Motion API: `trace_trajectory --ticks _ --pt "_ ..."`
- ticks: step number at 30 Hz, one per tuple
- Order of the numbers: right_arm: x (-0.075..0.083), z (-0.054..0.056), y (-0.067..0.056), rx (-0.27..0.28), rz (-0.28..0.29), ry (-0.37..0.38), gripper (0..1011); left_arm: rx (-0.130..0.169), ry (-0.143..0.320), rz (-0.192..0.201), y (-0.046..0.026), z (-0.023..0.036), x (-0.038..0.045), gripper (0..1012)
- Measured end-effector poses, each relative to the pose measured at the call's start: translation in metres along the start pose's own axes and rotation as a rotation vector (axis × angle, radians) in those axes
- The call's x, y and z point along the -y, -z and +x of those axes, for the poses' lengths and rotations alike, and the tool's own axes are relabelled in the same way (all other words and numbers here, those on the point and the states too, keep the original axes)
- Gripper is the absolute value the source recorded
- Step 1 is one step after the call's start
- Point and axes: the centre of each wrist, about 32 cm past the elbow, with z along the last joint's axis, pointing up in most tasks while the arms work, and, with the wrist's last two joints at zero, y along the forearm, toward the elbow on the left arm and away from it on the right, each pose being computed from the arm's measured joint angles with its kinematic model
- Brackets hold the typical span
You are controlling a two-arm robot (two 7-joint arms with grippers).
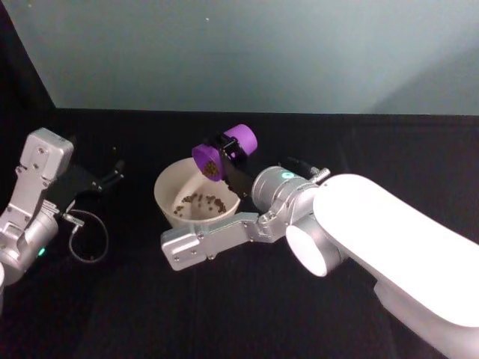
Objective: Pick up the cup and pour the mung beans from the cup into the bowl.
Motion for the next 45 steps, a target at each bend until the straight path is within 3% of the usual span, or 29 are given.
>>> trace_trajectory --ticks 45 --pt "0.0035 -0.0002 -0.0053 0.058 0.009 0.021 726 0.0 0.0 0.0 0.0 0.0 0.0 1000"
